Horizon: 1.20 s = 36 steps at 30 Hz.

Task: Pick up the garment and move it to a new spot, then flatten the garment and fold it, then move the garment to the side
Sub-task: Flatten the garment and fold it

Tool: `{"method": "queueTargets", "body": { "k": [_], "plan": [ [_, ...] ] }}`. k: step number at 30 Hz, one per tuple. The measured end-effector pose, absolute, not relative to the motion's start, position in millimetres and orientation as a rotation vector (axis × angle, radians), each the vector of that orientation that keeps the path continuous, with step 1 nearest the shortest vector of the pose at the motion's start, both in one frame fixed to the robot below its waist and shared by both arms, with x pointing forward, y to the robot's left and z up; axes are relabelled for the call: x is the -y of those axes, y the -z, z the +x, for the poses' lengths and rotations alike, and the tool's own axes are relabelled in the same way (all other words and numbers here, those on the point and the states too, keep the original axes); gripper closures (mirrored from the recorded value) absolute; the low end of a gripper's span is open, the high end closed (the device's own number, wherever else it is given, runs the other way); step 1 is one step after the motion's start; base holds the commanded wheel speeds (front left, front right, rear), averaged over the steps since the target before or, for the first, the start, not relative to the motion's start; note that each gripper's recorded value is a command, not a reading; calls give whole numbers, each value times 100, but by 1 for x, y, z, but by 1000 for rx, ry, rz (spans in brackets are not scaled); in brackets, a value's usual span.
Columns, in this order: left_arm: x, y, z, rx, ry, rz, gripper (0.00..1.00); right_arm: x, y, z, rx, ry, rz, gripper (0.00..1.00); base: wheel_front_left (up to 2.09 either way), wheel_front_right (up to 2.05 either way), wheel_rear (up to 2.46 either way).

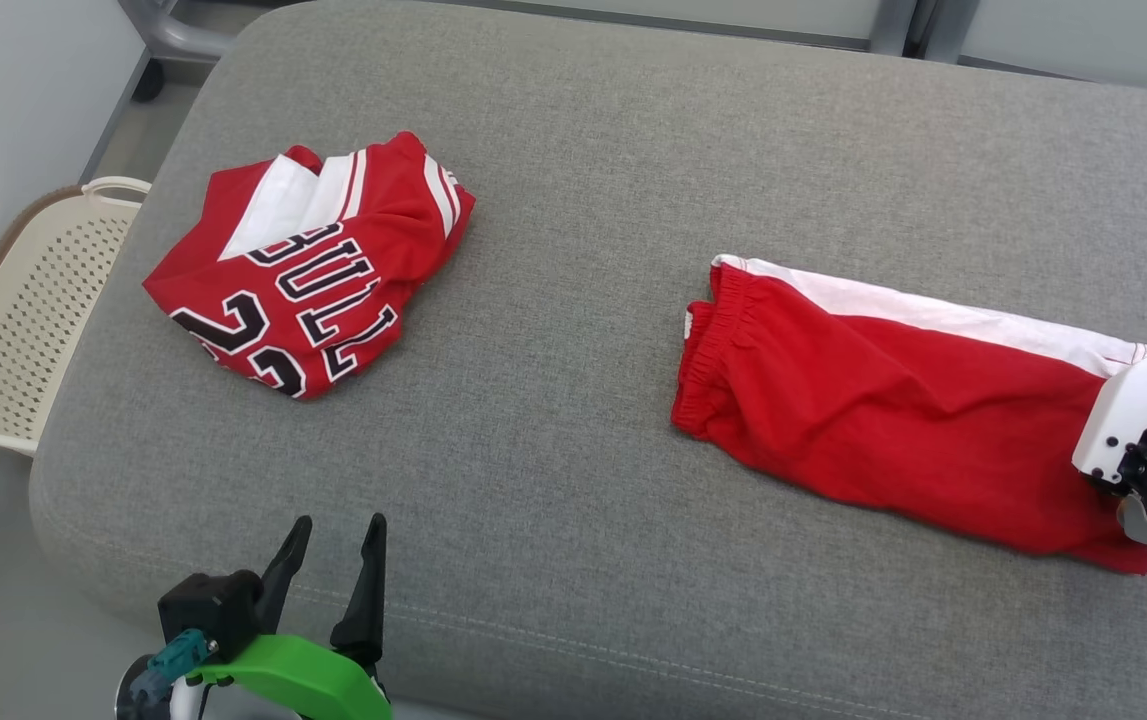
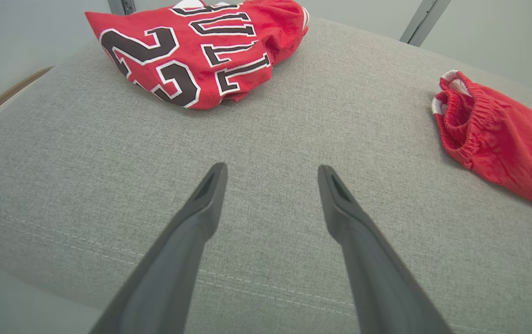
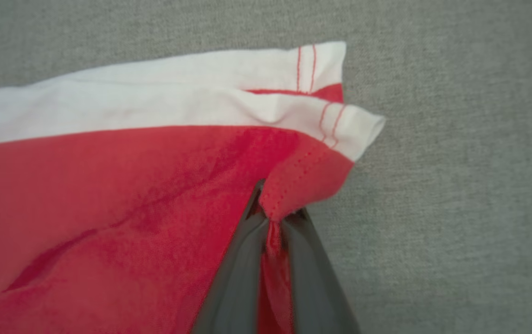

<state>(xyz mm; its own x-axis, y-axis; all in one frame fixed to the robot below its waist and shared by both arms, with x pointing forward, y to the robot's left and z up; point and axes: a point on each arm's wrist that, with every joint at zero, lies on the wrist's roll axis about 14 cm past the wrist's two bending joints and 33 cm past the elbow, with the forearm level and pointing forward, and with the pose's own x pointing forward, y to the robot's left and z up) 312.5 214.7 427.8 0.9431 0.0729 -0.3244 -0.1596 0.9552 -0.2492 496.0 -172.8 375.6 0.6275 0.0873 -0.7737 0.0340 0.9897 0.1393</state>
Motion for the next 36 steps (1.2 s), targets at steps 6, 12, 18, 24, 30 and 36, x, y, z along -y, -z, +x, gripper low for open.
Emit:
{"method": "queueTargets", "body": {
  "k": [6, 12, 18, 24, 30, 36],
  "plan": [
    [-213, -430, 312, -311, -115, -280, 0, 188, -382, 496, -877, 5, 127, 100, 0, 0, 0],
    [-211, -435, 311, -293, -105, -286, 0, 225, -396, 493, -855, 81, 79, 100, 0, 0, 0],
    [-209, -437, 307, -286, -97, -288, 0, 256, -409, 486, -847, 152, 38, 100, 0, 0, 0],
    [-208, -439, 303, -278, -96, -291, 0, 244, -423, 489, -834, 121, 24, 100, 0, 0, 0],
    [-207, -441, 299, -268, -98, -298, 0, 191, -430, 491, -842, -15, 49, 100, 0, 0, 0],
    [-209, -445, 294, -253, -105, -305, 0, 156, -443, 493, -819, -111, 71, 100, 0, 0, 0]
  ]
}}
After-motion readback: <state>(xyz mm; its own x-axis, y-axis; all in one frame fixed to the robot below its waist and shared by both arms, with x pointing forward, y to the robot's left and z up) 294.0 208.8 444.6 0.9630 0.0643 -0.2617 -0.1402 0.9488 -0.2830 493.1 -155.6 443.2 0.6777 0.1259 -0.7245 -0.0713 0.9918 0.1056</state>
